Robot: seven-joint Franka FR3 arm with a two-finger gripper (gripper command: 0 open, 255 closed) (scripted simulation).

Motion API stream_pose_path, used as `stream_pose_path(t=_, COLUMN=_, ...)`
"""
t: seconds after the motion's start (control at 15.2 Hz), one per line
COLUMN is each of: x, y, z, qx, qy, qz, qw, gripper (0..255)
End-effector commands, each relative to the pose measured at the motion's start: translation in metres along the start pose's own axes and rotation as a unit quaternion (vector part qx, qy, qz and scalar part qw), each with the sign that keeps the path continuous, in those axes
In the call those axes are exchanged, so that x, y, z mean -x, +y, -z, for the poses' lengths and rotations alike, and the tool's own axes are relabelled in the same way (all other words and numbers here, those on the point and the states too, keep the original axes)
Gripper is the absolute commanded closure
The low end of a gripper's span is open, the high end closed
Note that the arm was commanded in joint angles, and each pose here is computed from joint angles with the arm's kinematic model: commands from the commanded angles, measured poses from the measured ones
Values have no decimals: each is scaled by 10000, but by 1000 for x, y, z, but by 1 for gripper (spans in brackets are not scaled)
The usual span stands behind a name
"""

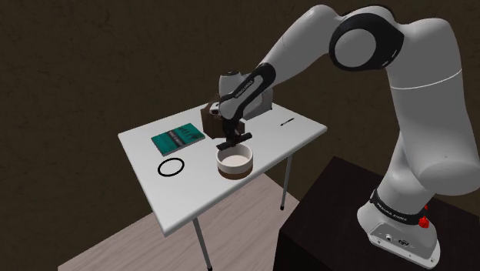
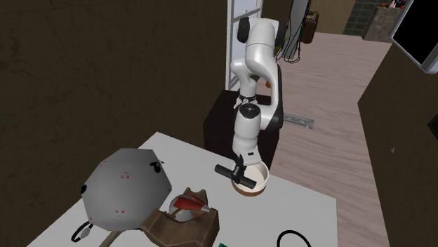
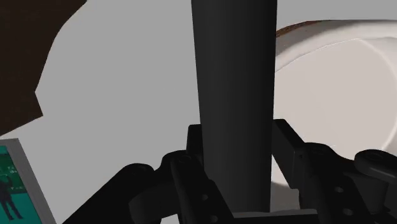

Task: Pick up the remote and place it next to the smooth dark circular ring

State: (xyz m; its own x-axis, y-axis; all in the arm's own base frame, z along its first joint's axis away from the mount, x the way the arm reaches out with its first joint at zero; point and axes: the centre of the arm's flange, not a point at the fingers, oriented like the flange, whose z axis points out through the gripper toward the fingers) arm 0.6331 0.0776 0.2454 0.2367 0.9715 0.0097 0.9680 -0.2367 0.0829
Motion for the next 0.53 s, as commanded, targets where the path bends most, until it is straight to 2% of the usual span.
stream_pose_path(t=0.0, x=-27, y=-10, z=1, qx=-9, qy=1, qz=2, qw=10000, gripper=255)
stream_pose_path(t=0.46, x=-116, y=-33, z=3, qx=-9, qy=1, qz=2, qw=10000, gripper=255)
